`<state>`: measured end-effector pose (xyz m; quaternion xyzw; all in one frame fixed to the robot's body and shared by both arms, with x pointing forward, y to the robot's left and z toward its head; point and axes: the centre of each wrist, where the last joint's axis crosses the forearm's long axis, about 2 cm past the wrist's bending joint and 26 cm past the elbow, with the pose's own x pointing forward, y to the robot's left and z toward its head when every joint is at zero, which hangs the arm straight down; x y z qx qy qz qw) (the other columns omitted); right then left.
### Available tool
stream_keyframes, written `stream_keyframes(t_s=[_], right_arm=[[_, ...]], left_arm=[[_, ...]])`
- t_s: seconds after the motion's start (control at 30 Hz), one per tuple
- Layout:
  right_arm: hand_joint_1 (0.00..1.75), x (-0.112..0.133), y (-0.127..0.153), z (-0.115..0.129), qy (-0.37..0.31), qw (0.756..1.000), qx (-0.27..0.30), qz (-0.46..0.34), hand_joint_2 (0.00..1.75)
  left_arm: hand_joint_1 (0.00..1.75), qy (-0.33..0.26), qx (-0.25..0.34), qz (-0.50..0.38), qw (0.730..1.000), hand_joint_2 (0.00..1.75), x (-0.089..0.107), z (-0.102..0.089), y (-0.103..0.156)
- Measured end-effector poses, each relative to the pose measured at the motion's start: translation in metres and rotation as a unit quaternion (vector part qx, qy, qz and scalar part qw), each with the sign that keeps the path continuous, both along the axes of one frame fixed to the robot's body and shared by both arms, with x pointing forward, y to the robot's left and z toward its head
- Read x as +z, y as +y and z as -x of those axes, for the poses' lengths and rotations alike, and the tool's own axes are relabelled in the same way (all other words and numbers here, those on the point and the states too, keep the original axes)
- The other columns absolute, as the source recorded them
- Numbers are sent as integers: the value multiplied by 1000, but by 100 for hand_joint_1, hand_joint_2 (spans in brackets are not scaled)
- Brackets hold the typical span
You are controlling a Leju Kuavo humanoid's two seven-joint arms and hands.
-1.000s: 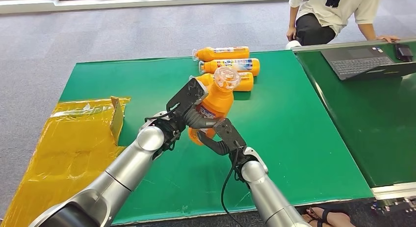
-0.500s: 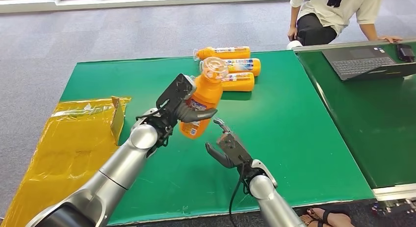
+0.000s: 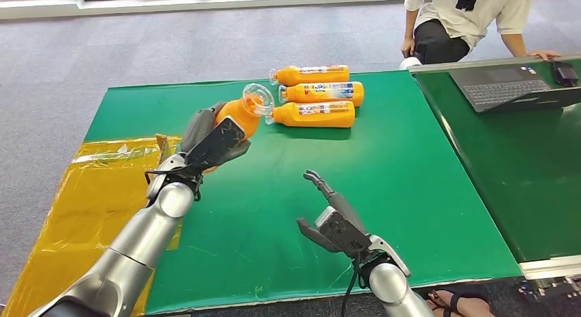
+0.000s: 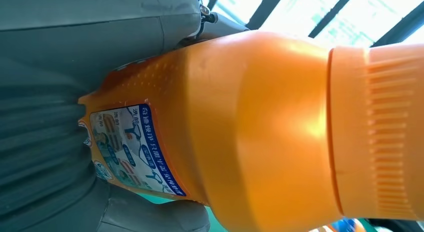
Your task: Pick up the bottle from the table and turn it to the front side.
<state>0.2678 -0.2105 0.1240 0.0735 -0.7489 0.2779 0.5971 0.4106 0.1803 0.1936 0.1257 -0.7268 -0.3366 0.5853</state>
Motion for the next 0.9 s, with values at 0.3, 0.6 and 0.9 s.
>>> stream_keyframes(t_s=[0.3, 0.6, 0.9], right_arm=[[0, 3, -5, -5, -10, 1000, 5, 2, 175], [0, 5, -10, -3, -14, 1000, -12, -1, 175], [0, -4, -15, 15, -8, 1000, -22, 2, 175]], left_arm=[[175, -12, 27, -27, 999, 175, -6, -4, 21], [175, -115, 88, -170, 975, 175, -9, -3, 42], [175, -160, 101, -321, 928, 175, -28, 25, 76]])
